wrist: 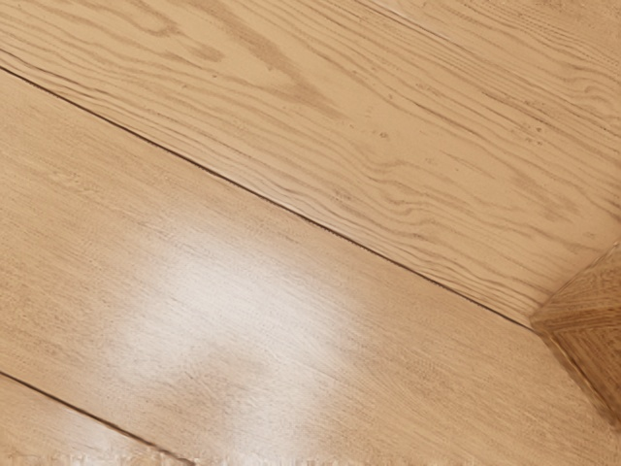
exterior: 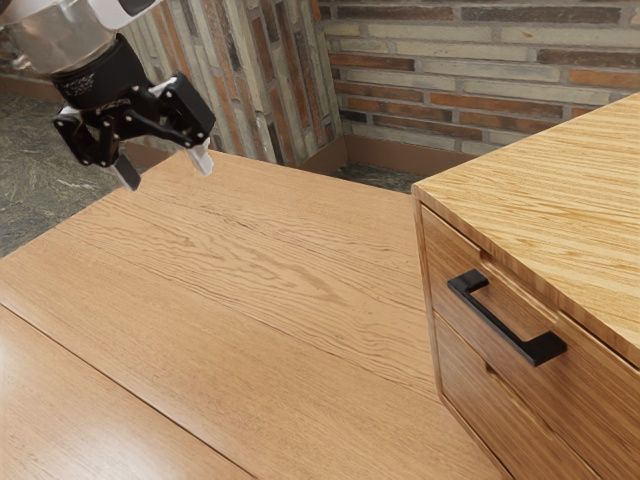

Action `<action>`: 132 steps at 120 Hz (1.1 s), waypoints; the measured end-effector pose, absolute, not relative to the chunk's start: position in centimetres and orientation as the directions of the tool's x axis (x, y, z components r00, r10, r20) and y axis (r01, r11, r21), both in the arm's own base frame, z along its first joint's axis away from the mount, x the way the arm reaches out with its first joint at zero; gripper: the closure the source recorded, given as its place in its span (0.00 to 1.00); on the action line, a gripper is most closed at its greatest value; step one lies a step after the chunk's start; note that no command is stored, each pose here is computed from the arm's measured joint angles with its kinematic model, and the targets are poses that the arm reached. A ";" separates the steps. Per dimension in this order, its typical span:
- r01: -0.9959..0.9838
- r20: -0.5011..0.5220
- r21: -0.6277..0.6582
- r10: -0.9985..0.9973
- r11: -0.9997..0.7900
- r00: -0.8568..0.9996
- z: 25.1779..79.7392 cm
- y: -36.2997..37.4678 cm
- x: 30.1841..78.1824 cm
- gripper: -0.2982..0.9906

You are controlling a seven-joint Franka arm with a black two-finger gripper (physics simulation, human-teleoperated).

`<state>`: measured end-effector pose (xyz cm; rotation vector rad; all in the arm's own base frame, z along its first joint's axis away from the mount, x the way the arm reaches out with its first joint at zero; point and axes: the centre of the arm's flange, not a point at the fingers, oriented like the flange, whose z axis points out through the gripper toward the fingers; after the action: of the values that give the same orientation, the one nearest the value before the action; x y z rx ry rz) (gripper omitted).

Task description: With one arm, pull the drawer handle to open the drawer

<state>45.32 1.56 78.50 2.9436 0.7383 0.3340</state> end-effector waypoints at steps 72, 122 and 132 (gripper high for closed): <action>0.777 0.104 0.360 0.850 -0.516 0.517 74.4 -15.2 36.9 0.23; 0.784 -0.043 0.523 0.909 -0.333 0.415 69.4 -22.8 40.3 0.23; 0.788 -0.059 0.531 0.914 -0.311 0.401 68.7 -23.7 40.1 0.23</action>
<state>40.08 -23.66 68.69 2.1804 1.4515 0.3474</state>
